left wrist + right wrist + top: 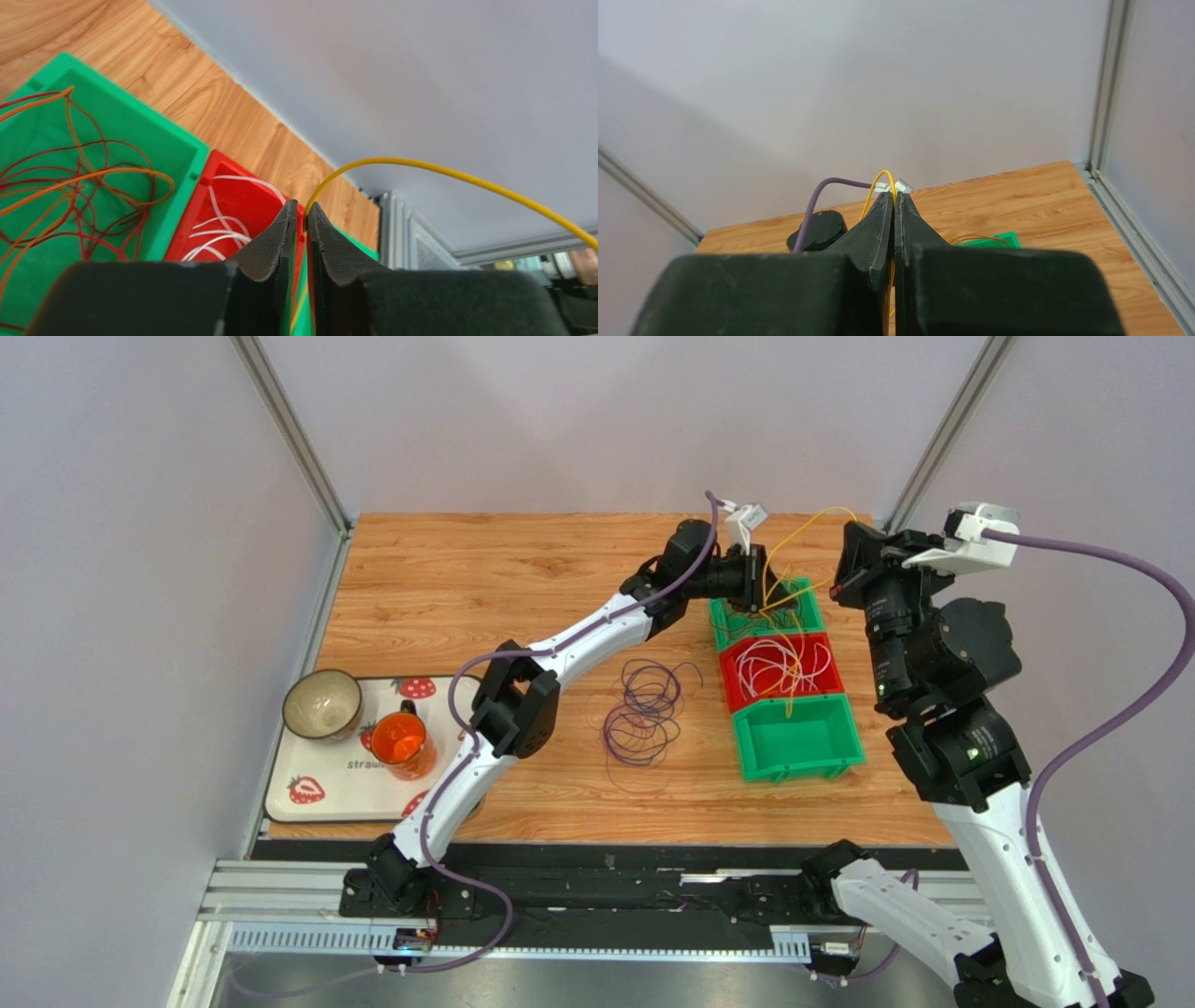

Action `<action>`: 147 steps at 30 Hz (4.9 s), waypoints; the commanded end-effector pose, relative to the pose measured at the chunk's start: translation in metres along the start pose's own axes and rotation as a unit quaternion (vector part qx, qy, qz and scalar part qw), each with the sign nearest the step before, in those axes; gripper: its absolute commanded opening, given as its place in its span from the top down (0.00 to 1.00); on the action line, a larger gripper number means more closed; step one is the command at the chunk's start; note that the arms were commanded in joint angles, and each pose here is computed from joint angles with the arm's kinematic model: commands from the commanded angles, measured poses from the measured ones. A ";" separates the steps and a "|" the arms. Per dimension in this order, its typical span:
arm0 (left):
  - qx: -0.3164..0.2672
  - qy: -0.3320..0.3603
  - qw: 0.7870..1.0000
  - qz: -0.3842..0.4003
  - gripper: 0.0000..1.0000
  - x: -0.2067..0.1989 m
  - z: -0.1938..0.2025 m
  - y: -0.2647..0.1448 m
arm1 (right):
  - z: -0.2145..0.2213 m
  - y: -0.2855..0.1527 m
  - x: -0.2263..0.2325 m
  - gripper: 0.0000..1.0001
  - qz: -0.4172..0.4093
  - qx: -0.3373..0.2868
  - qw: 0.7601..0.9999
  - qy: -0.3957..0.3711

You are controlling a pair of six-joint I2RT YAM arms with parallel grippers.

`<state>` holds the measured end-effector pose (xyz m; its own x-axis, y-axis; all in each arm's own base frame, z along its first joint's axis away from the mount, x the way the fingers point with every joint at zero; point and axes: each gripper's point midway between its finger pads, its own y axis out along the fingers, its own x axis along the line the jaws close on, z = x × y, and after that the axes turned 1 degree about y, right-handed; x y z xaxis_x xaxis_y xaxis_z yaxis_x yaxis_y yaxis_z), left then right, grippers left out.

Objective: Untangle the cables
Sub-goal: Place the cable in the bin.

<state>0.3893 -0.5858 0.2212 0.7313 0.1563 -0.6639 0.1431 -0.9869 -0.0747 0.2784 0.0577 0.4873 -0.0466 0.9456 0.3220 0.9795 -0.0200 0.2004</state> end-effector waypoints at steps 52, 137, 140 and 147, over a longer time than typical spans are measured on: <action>0.085 0.083 0.899 -0.422 0.35 -0.092 0.017 -0.382 | 0.148 -0.028 -0.026 1.00 0.182 0.224 0.930 0.229; 0.093 0.111 0.831 -0.536 0.36 -0.032 0.049 -0.456 | 0.313 0.025 -0.215 1.00 0.438 0.238 0.864 0.069; 0.095 0.110 0.831 -0.537 0.36 -0.031 0.049 -0.456 | 0.326 0.032 -0.214 1.00 0.430 0.255 0.864 0.064; 0.096 0.106 0.829 -0.541 0.36 -0.028 0.050 -0.457 | 0.353 0.041 -0.215 1.00 0.420 0.279 0.861 0.063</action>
<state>0.2645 -0.1410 0.2291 0.3431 0.9392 0.0104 0.6714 -0.2376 -0.7020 0.3729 -0.0355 0.0895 0.7631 0.6186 0.1869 0.5670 -0.5021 -0.6530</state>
